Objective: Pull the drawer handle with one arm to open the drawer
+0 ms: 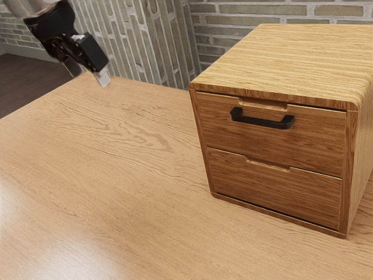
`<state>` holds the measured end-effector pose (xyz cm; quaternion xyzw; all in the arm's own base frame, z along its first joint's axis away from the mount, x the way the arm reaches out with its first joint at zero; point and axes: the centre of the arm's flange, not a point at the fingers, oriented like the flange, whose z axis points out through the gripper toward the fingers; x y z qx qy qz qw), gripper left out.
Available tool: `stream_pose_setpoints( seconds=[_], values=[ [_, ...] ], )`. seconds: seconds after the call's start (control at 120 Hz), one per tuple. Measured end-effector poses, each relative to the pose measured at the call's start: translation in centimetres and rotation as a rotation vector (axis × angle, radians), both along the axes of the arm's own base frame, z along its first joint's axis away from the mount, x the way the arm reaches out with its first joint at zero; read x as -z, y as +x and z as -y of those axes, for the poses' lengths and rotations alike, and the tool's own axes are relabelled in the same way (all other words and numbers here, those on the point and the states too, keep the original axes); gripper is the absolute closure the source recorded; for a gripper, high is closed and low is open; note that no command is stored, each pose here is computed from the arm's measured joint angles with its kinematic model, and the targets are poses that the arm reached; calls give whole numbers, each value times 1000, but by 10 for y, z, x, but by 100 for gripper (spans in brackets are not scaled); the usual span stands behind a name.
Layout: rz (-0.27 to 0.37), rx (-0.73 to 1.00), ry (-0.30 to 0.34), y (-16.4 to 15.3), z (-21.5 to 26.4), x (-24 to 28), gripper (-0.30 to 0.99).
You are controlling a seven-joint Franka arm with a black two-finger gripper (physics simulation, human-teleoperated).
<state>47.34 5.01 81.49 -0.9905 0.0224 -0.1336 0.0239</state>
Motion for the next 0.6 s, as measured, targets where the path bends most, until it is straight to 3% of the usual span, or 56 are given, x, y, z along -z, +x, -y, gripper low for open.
stream_pose_setpoints(
  seconds=[0.158,0.333,0.458,0.525,0.6],
  values=[
    [-29,-11,4,-8,-5,0,0],
    [-117,-2,20,-6,-8,18,0],
    [-225,18,80,18,2,50,0],
    [-225,73,92,19,13,49,0],
    [-172,250,52,27,28,48,0]
  ],
)
